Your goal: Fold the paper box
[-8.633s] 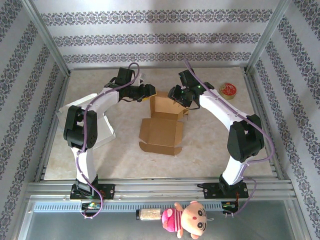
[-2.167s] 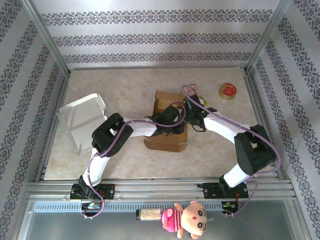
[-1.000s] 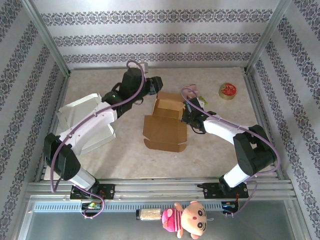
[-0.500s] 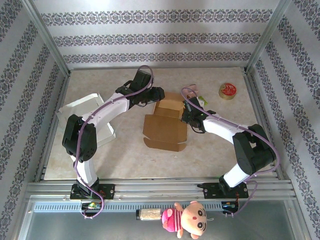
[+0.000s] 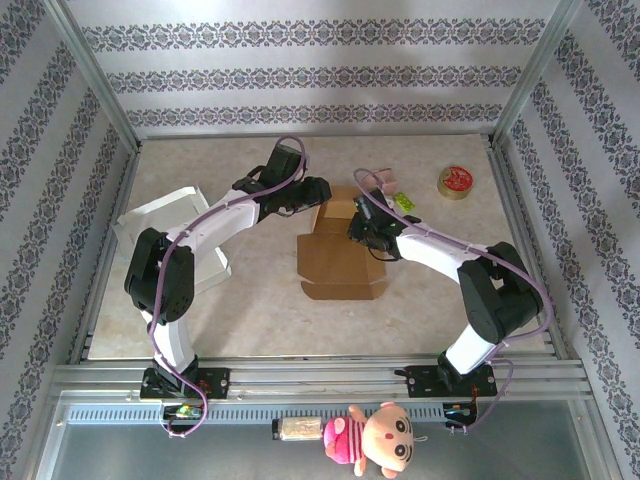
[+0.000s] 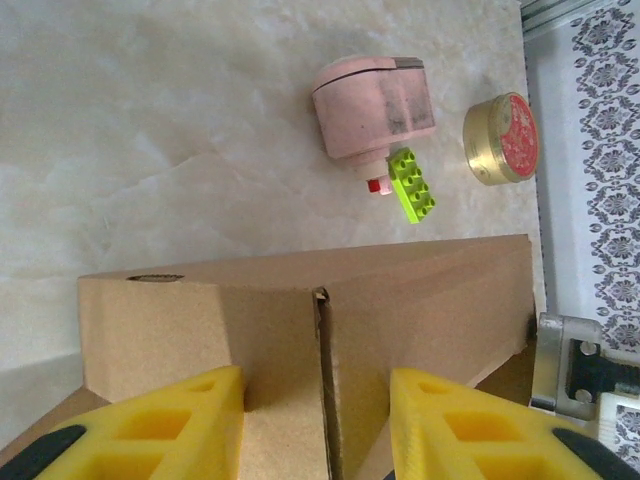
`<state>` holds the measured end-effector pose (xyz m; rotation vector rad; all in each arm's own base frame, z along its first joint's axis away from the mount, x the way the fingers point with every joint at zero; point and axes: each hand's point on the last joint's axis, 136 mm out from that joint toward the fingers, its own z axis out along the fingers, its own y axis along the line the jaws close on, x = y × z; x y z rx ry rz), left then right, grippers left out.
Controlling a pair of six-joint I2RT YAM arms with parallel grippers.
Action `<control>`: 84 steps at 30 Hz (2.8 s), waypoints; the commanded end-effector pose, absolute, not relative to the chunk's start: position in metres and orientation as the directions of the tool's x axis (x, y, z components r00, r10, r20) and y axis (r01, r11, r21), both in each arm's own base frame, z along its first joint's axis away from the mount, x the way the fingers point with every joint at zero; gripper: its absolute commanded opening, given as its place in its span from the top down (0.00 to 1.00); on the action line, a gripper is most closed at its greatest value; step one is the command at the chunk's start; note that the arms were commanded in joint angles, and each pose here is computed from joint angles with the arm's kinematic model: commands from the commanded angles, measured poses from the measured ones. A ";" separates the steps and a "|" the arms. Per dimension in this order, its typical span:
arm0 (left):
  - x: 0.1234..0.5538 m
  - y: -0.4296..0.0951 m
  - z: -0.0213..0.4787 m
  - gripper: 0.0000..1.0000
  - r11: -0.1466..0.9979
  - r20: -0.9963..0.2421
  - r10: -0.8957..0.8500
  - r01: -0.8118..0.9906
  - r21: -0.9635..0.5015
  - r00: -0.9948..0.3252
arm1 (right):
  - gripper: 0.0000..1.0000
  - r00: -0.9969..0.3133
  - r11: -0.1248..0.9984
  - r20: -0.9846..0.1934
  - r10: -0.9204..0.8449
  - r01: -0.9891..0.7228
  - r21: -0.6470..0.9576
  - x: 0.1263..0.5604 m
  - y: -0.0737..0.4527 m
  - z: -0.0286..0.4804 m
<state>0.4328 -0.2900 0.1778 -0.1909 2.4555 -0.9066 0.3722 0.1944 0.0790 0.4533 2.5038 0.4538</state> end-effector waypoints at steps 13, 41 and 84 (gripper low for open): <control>0.434 -0.281 0.151 0.59 0.820 -0.415 -0.250 0.037 -0.572 -0.875 | 0.37 -0.768 0.884 -0.639 0.055 -0.260 0.388 0.329 0.208 0.143; 0.436 -0.286 0.147 0.60 0.814 -0.409 -0.231 0.054 -0.578 -0.883 | 0.33 -0.116 0.485 -0.756 -0.644 -0.826 -0.286 0.399 0.096 0.150; 0.430 -0.279 0.164 0.59 0.792 -0.430 -0.256 0.068 -0.607 -0.866 | 1.00 -0.805 0.927 -0.569 -0.167 -0.325 0.188 0.413 0.202 0.093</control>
